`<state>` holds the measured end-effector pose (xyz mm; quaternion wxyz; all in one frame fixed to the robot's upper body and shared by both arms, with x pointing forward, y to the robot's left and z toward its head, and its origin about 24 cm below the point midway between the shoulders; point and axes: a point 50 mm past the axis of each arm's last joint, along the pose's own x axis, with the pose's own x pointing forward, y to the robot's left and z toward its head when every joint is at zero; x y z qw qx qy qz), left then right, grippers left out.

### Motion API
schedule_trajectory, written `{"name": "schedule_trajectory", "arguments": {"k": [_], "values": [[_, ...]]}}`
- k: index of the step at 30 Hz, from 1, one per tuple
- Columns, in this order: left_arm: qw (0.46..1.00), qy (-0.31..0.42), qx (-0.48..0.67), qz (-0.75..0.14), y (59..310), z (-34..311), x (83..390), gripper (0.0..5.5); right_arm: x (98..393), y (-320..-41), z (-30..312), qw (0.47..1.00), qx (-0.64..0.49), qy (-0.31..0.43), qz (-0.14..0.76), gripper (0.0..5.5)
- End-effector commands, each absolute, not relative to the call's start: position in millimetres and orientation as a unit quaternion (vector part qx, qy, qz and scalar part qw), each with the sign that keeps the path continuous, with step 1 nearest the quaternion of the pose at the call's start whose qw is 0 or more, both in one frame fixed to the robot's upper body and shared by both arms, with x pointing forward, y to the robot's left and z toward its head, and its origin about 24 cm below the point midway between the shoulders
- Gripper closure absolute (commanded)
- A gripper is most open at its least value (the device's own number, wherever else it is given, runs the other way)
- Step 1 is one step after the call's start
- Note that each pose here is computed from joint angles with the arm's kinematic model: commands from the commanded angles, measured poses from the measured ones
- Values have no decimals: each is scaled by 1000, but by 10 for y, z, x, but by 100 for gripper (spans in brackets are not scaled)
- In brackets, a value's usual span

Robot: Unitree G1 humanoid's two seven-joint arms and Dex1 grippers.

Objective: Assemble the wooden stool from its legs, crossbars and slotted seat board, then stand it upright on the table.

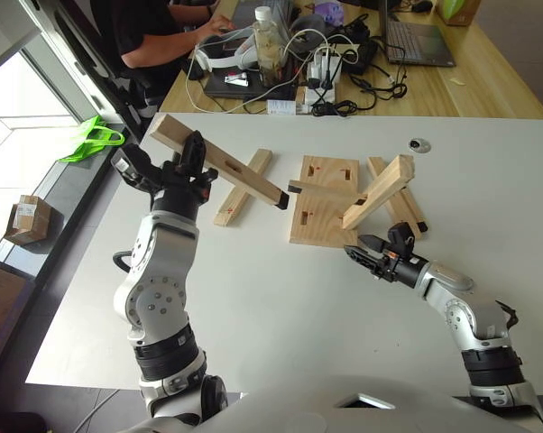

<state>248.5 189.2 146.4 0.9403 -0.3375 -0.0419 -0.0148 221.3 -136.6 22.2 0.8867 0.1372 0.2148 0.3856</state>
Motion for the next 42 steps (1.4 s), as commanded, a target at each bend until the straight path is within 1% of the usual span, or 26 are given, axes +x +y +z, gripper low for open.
{"name": "schedule_trajectory", "arguments": {"k": [1, 6, 9, 15, 20, 23, 26, 29, 32, 34, 36, 38, 42], "values": [[938, -37, -343, -30, 1792, 1463, 2481, 448, 2225, -1198, 286, 880, 152, 205, 401, 261], [940, -3, -340, -15, 1817, 1195, 2444, 448, 2239, -1178, 306, 879, 151, 202, 404, 261], [942, 0, -334, -11, 1784, 1106, 2463, 448, 2243, -1187, 326, 879, 150, 201, 405, 261], [935, -18, -353, -28, 1624, 1131, 2501, 448, 2217, -1243, 316, 876, 144, 209, 409, 261], [943, -8, -332, -22, 1610, 1070, 2497, 448, 2224, -1329, 320, 878, 140, 213, 404, 261], [961, -13, -277, -12, 1643, 1070, 2503, 448, 2223, -1362, 324, 880, 139, 213, 401, 261], [965, -19, -260, -13, 1659, 1086, 2491, 448, 2216, -1392, 320, 882, 138, 213, 397, 261], [972, -10, -233, -37, 1607, 1074, 2475, 448, 2233, -1445, 322, 888, 139, 211, 385, 261], [982, 1, -169, -86, 1487, 1078, 2449, 448, 2282, -1536, 342, 900, 137, 202, 360, 261], [985, 8, -124, -115, 1405, 1073, 2441, 448, 2335, -1580, 370, 914, 135, 186, 335, 261], [985, 13, -103, -139, 1324, 1073, 2432, 448, 2390, -1586, 428, 927, 135, 160, 312, 261], [984, 18, -102, -145, 1292, 1064, 2432, 448, 2414, -1560, 464, 930, 142, 146, 306, 261], [973, 63, -179, -135, 1406, 1148, 2656, 448, 2432, -1480, 466, 931, 144, 139, 306, 261]]}}
